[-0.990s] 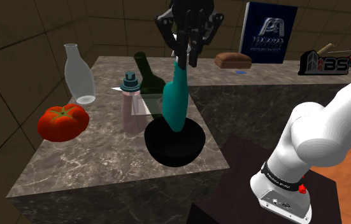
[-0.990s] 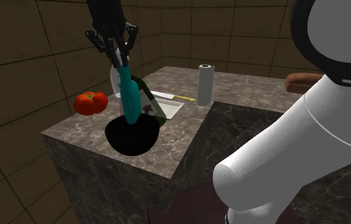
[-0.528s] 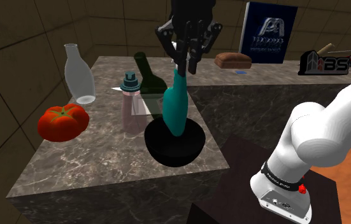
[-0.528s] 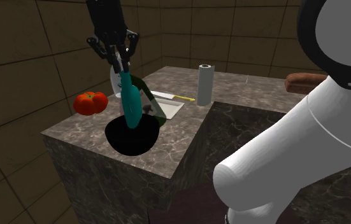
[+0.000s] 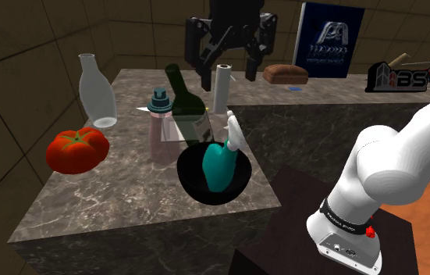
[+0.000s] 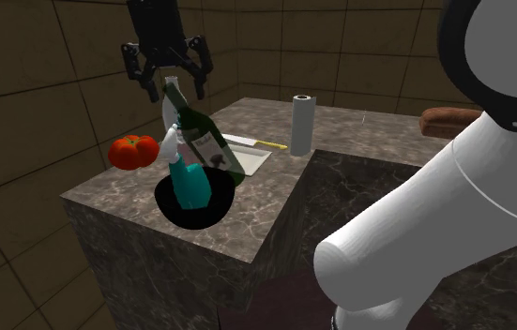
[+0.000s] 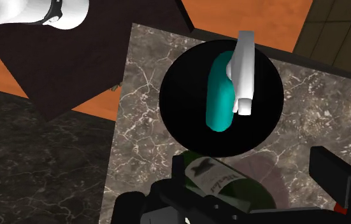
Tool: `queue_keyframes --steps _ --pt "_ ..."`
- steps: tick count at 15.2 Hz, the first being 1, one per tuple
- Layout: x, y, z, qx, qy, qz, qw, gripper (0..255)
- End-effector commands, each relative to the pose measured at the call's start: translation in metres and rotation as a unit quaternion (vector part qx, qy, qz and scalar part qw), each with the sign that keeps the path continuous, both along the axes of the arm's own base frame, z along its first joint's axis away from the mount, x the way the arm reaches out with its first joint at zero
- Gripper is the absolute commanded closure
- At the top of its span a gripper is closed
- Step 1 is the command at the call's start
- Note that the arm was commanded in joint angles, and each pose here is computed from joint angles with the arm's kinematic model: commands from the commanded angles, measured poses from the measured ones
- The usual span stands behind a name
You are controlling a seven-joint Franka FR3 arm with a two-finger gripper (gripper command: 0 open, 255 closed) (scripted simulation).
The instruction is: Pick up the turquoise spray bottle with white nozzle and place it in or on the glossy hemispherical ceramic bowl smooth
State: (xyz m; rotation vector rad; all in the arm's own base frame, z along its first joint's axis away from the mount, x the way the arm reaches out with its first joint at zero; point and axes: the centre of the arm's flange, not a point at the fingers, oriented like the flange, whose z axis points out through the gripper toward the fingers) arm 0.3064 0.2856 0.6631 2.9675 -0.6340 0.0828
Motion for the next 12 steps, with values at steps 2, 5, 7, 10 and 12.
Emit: queue_keyframes --steps 2,5,7,10,12 --pt "0.000 0.002 0.013 0.000 0.000 0.000 1.0000 0" --pt "-0.002 0.006 0.050 0.000 0.000 0.000 1.0000 0" --pt "-0.002 0.006 0.050 0.000 0.000 0.000 1.0000 0" --pt "-0.002 0.006 0.050 0.000 0.000 0.000 1.0000 0" --pt "-0.002 0.006 0.050 0.000 0.000 0.000 1.0000 0"
